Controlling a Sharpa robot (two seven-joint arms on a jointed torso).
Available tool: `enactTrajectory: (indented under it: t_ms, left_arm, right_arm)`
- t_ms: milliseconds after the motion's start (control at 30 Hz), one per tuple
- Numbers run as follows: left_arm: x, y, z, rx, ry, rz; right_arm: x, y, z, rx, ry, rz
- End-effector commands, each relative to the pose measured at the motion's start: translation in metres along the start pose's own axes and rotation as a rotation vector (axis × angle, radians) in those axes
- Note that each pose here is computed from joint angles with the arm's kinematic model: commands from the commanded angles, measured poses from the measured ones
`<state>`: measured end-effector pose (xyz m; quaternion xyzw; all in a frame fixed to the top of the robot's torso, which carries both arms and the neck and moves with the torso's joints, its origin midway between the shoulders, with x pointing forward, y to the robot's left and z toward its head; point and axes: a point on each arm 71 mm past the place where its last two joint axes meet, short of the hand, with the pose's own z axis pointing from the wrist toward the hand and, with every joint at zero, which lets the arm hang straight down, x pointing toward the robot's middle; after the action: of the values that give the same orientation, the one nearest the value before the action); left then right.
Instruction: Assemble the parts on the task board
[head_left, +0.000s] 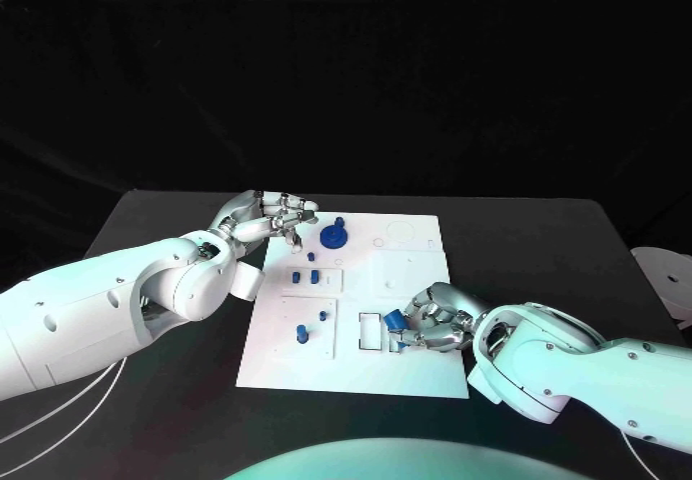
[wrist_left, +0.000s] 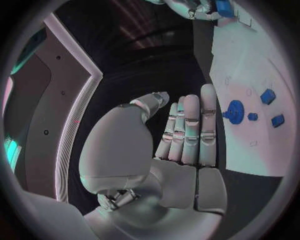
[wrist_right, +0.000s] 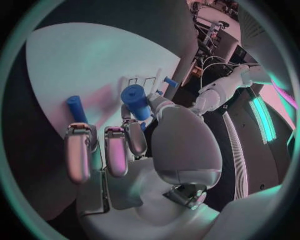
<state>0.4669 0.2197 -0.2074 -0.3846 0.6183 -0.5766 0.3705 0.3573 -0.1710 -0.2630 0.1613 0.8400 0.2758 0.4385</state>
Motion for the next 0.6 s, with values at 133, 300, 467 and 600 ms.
enactTrajectory:
  t_ms: [133, 300, 467, 600]
  left_arm:
    - [0.0026, -0.0006, 0.0005, 0.007, 0.015, -0.012]
    - [0.0028, -0.0003, 0.0008, 0.005, 0.016, -0.019]
    - [0.0034, -0.0002, 0.0011, 0.004, 0.018, -0.023]
    - [0.0034, -0.0001, 0.0011, 0.003, 0.019, -0.024]
  right_arm:
    - [0.006, 0.010, 0.004, -0.054, 0.025, -0.037]
    - [0.009, 0.017, 0.009, -0.080, 0.019, -0.074]
    - [0.012, 0.019, 0.013, -0.086, 0.027, -0.106]
    - [0.013, 0.021, 0.015, -0.087, 0.033, -0.121]
